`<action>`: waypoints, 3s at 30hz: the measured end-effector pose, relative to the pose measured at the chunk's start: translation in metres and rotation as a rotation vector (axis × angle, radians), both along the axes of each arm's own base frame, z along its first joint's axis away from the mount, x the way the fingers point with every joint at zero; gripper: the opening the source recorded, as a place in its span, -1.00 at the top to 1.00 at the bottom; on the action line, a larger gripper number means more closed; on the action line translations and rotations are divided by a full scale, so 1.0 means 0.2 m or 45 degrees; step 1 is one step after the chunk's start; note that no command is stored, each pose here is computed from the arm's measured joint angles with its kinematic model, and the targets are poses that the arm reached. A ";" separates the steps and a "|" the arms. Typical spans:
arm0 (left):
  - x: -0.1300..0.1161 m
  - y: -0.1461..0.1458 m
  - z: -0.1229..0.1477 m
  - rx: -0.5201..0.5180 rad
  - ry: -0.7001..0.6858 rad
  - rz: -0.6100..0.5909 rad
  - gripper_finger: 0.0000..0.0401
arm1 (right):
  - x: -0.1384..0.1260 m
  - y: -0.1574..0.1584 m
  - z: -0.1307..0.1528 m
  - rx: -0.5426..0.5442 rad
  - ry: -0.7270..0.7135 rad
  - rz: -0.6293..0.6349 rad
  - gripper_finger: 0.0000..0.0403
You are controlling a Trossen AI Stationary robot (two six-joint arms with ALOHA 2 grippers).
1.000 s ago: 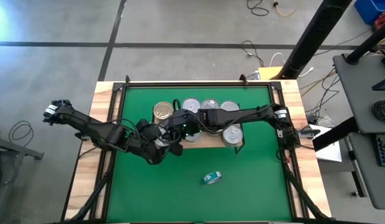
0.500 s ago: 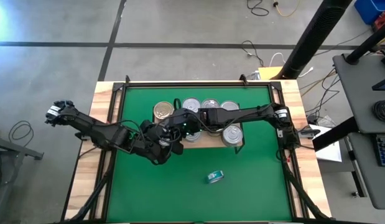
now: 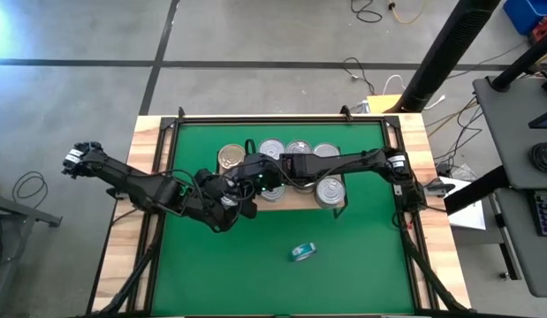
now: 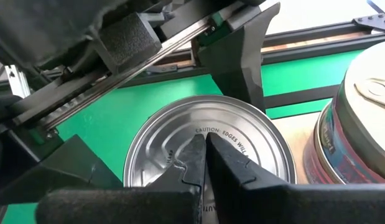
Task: Stack canned seafood by type on shelf
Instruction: Stack the yellow and blue tuna can on top of the yellow and blue tuna can, then stack the green and blue tuna can on top of the green and blue tuna can on the shelf
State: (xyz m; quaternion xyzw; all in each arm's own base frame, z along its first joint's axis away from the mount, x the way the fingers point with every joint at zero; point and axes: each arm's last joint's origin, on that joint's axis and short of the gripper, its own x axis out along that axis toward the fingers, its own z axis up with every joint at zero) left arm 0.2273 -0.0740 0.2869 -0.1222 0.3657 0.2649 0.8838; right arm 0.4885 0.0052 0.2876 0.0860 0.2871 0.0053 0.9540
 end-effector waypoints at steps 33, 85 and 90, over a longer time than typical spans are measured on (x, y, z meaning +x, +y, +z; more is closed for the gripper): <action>-0.20 0.05 0.11 -0.133 0.093 -0.198 -0.99 | 0.03 0.00 -0.18 0.001 0.181 -0.015 0.94; 0.62 -1.01 -0.27 0.222 -0.110 -0.246 -0.99 | -1.11 1.24 0.36 0.046 0.420 -0.122 0.30; 0.75 -0.97 -0.32 0.210 -0.049 -0.263 -0.96 | -1.18 1.25 0.37 -0.016 0.467 -0.096 -0.20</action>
